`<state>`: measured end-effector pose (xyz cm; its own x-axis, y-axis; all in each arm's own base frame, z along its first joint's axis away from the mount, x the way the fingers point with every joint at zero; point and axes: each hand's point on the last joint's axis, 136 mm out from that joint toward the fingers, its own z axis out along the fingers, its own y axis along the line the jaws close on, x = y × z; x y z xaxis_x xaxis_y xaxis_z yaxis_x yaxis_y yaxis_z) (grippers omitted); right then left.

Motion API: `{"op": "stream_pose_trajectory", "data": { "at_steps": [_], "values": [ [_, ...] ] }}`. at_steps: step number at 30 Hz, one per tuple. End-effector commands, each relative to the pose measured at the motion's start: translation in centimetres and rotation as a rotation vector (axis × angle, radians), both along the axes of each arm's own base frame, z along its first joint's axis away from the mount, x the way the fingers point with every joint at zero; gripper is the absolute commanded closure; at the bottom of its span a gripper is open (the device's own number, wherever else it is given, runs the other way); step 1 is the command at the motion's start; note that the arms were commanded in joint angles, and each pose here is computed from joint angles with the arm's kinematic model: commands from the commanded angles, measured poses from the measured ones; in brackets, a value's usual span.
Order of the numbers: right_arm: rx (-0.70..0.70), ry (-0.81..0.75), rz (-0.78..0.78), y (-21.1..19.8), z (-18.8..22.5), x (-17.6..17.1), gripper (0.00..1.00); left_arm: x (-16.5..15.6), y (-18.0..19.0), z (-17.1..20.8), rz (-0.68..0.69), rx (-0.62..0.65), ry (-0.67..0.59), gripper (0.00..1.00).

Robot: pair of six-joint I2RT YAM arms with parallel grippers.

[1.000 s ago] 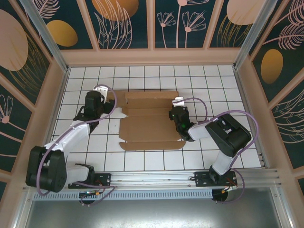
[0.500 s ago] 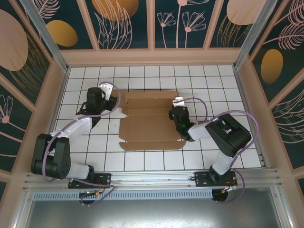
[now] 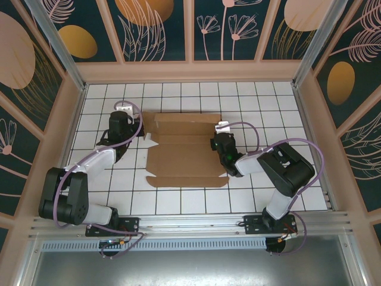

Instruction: Fold the paper box

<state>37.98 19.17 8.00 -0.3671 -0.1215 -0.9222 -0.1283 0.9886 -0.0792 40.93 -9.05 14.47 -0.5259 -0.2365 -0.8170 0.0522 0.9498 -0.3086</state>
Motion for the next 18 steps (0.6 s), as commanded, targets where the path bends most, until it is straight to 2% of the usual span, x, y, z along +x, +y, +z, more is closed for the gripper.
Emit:
{"op": "stream_pose_trajectory", "data": {
  "at_steps": [1, 8, 15, 18],
  "values": [
    [-0.057, 0.073, 0.003, -0.3, -2.1, -0.9, 0.9, 0.5, 0.7, 1.1, 0.19, -0.217, -0.012, 0.97],
    [-0.059, 0.081, 0.016, 0.0, -2.4, -0.9, 0.9, 0.6, -3.8, 1.6, 0.146, -0.302, -0.011, 0.92],
    [-0.06, 0.079, 0.012, -0.1, -2.4, -0.9, 0.9, 0.2, -4.8, 0.5, 0.178, -0.422, 0.014, 0.91],
    [-0.07, 0.077, -0.005, -0.5, -2.4, -0.9, 0.9, 0.0, -4.4, 0.9, 0.189, -0.407, 0.008, 0.88]
  ]
}}
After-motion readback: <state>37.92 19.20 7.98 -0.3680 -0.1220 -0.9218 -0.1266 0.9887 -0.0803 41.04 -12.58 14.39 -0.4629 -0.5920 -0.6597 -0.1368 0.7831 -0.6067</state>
